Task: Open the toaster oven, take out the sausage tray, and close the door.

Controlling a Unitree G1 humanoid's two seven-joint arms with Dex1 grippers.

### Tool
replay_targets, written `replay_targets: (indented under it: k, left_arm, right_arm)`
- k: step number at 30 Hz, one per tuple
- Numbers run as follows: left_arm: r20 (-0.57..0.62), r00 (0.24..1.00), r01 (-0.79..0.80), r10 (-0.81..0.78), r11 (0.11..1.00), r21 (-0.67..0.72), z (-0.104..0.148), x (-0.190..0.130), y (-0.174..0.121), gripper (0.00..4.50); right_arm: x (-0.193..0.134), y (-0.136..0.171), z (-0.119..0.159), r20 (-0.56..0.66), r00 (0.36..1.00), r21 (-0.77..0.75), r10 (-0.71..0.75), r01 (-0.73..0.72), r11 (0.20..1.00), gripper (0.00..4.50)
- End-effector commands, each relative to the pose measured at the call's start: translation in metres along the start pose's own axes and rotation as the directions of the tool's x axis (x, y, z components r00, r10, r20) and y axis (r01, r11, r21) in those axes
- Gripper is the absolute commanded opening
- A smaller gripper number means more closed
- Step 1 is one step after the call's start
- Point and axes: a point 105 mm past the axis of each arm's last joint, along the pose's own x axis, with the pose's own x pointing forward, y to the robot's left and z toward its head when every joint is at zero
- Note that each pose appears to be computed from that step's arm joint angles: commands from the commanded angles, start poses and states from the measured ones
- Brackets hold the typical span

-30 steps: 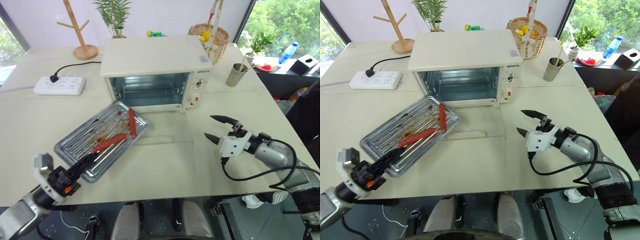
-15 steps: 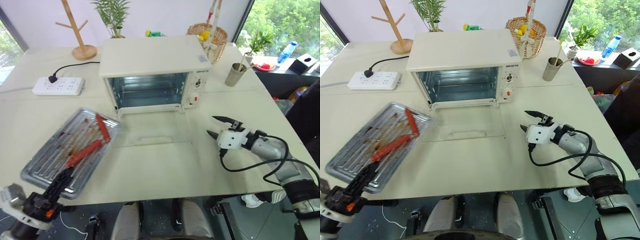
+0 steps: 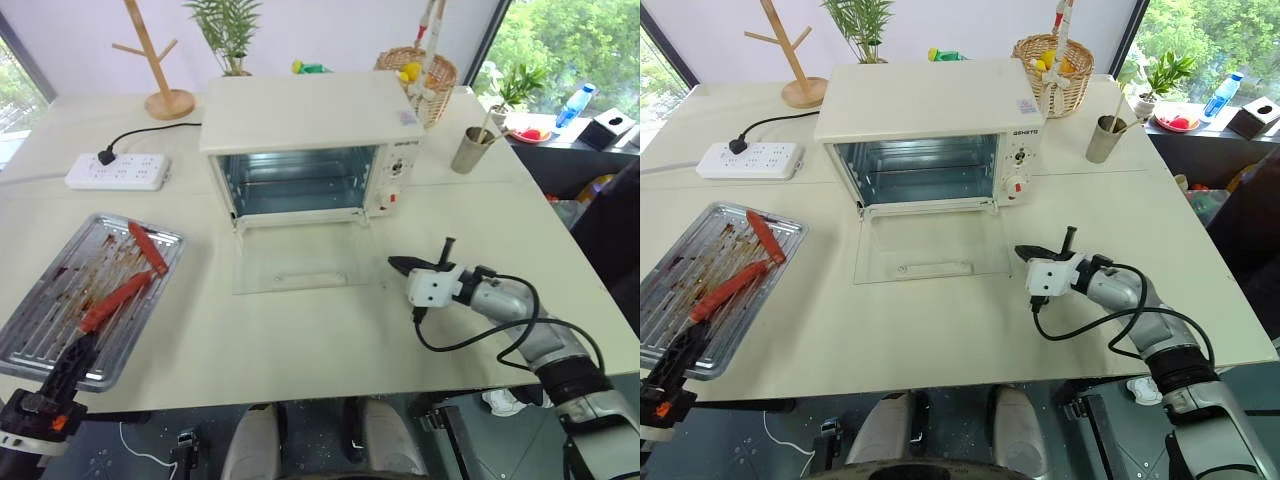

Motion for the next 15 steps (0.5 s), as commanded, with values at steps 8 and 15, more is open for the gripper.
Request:
replay_targets:
  k: [8,15]
  left_arm:
    - [-0.059,0.998,0.017,-0.015,0.999,0.038,0.007,0.011,-0.009,0.0]
    - [-0.172,0.985,0.022,-0.02,1.0,0.011,-0.012,0.023,-0.007,0.0]
  right_arm:
    - [-0.015,-0.093,0.056,0.164,0.939,-0.065,-0.302,0.316,0.947,0.03]
    - [-0.024,-0.113,0.073,0.193,0.92,-0.022,-0.341,0.352,0.936,0.03]
